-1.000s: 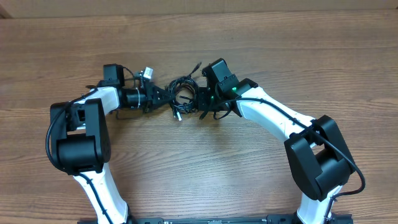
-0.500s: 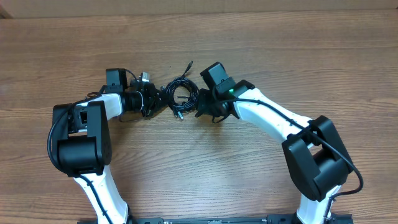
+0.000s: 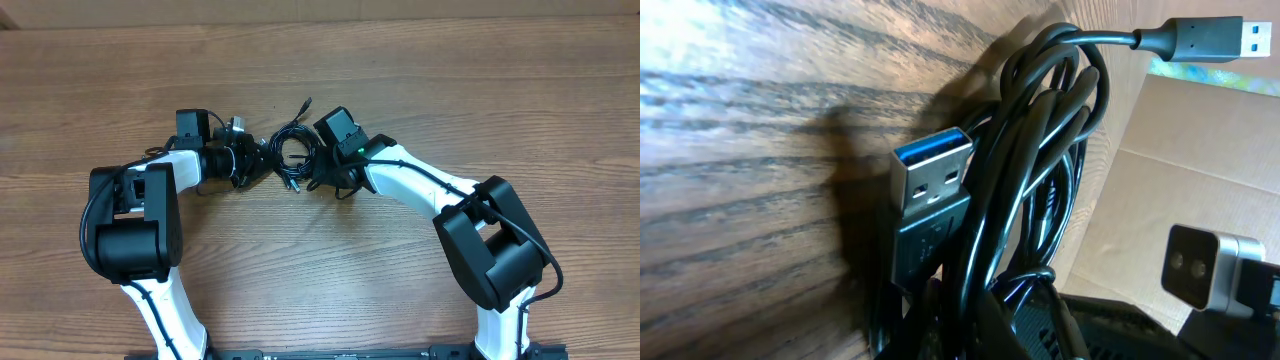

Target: Untangle cables

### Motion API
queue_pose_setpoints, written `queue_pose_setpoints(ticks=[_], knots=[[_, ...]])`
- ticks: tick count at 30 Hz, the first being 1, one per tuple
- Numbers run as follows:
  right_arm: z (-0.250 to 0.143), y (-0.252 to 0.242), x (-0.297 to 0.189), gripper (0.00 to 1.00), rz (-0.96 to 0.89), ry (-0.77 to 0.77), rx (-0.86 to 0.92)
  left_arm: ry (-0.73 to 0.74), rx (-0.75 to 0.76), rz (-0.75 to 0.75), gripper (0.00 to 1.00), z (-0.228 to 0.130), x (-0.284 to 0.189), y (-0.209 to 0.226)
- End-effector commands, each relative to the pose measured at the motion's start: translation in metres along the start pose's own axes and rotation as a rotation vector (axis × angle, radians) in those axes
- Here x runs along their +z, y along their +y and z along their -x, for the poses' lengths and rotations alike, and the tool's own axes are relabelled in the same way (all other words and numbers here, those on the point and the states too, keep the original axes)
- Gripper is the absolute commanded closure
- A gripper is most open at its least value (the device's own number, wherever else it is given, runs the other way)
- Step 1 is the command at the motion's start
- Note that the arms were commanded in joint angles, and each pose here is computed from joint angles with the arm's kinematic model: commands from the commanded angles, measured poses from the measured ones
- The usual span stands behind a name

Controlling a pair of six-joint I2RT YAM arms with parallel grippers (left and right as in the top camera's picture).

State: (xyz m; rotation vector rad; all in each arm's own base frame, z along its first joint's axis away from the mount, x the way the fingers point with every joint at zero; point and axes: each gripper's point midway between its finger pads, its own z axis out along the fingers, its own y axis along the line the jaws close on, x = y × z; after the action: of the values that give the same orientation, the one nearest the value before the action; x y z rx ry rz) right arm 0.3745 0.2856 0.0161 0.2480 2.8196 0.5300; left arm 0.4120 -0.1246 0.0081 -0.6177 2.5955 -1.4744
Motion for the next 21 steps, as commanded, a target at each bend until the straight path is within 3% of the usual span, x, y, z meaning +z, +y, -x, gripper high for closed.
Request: queue_pose_setpoints(ticks=[1,9,21], knots=[[0.009,-0.008,0.000,0.81,-0.017,-0.024,0.025,-0.012,-0.047,0.070,0.96,-0.006,0.006,0.017],[0.017,-0.016,0.000,0.81,-0.065,-0.069,0.026,-0.012,-0.047,0.070,0.96,-0.006,0.006,0.017],[-0.001,-0.010,0.017,0.80,-0.050,-0.020,0.007,-0.012,-0.047,0.070,0.96,-0.006,0.006,0.017]])
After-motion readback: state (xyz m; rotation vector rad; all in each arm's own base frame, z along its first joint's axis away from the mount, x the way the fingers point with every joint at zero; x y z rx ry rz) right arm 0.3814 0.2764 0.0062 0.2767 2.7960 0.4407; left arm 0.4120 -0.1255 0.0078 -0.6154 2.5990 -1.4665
